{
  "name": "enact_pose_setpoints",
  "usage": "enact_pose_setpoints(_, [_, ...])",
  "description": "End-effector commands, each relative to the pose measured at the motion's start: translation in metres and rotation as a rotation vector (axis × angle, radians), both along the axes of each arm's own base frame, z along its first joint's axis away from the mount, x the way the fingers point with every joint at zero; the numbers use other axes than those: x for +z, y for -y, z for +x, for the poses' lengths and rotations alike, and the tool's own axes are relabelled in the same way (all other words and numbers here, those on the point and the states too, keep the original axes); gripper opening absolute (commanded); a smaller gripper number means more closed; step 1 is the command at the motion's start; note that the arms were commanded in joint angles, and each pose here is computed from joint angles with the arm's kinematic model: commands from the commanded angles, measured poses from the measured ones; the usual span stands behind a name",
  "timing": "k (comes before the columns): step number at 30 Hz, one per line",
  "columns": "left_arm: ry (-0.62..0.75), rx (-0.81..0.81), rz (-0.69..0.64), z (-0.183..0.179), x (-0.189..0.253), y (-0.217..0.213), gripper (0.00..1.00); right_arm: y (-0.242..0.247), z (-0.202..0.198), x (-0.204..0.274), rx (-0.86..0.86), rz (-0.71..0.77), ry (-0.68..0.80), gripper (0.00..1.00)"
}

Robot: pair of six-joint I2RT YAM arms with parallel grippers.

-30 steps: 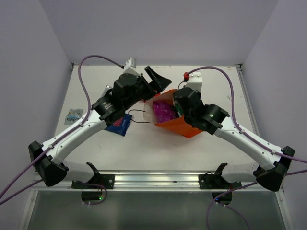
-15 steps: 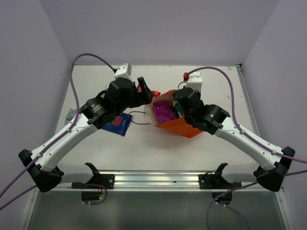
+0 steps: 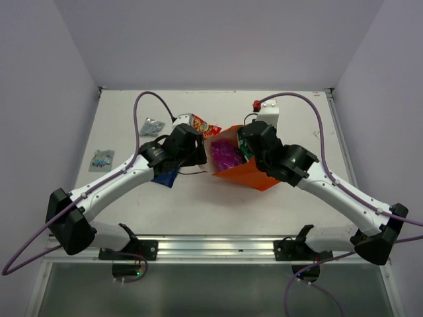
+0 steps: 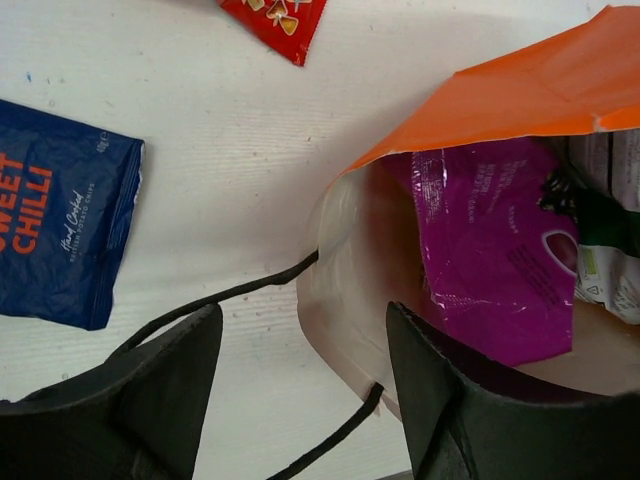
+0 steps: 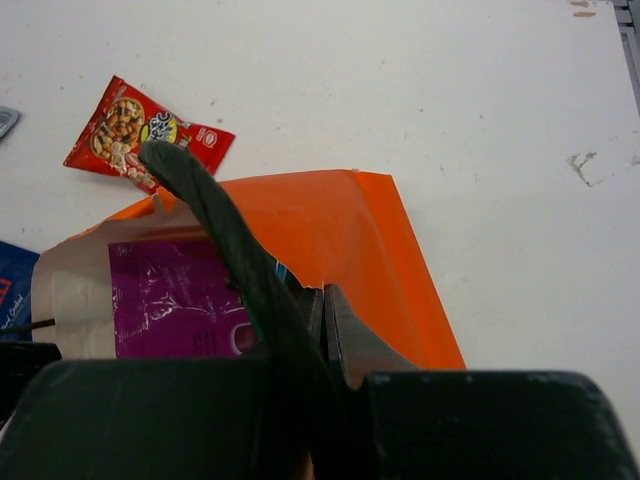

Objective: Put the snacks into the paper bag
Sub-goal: Adjust the paper bag at the center of the board.

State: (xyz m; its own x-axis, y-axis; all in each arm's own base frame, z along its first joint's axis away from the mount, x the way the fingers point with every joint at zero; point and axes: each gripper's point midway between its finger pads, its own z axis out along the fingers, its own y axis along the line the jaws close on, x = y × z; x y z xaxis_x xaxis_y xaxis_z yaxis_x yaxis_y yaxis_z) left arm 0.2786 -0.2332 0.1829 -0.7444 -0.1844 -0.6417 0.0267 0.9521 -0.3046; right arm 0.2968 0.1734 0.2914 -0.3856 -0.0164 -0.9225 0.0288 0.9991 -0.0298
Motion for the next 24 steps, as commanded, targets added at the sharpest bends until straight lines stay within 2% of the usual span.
enact_pose_setpoints(1, [0.021,-0.033,-0.06,0.012,-0.006,0.016,0.7,0.004,-0.002,0.015,-0.019,0.071,0.042,0.0])
enact_pose_setpoints(9, [0.013,0.011,-0.045,0.023,-0.03,0.016,0.68,0.0,-0.002,0.012,-0.005,0.081,0.034,0.0])
enact_pose_setpoints(12, [0.025,0.014,-0.079,0.028,-0.031,0.021,0.63,0.0,-0.002,0.011,-0.005,0.081,0.034,0.0])
enact_pose_setpoints(15, [0.017,0.012,-0.099,0.03,-0.035,0.026,0.52,-0.001,-0.002,0.008,-0.001,0.079,0.032,0.0])
enact_pose_setpoints(17, [-0.002,-0.001,-0.11,0.03,-0.037,0.032,0.39,-0.002,-0.001,0.007,0.001,0.078,0.029,0.0])
enact_pose_setpoints(18, [-0.009,-0.007,-0.114,0.029,-0.038,0.034,0.31,-0.002,0.0,0.006,-0.001,0.074,0.028,0.0])
enact_pose_setpoints(19, [-0.008,-0.014,-0.126,0.029,-0.034,0.036,0.17,-0.002,0.0,0.007,-0.002,0.073,0.029,0.0])
enact_pose_setpoints(21, [0.024,-0.036,-0.156,0.032,-0.013,0.042,0.0,0.0,-0.001,0.008,-0.002,0.068,0.033,0.0])
enact_pose_setpoints(24, [0.116,-0.073,-0.155,0.044,0.039,0.046,0.0,0.003,-0.001,0.009,-0.004,0.06,0.033,0.0])
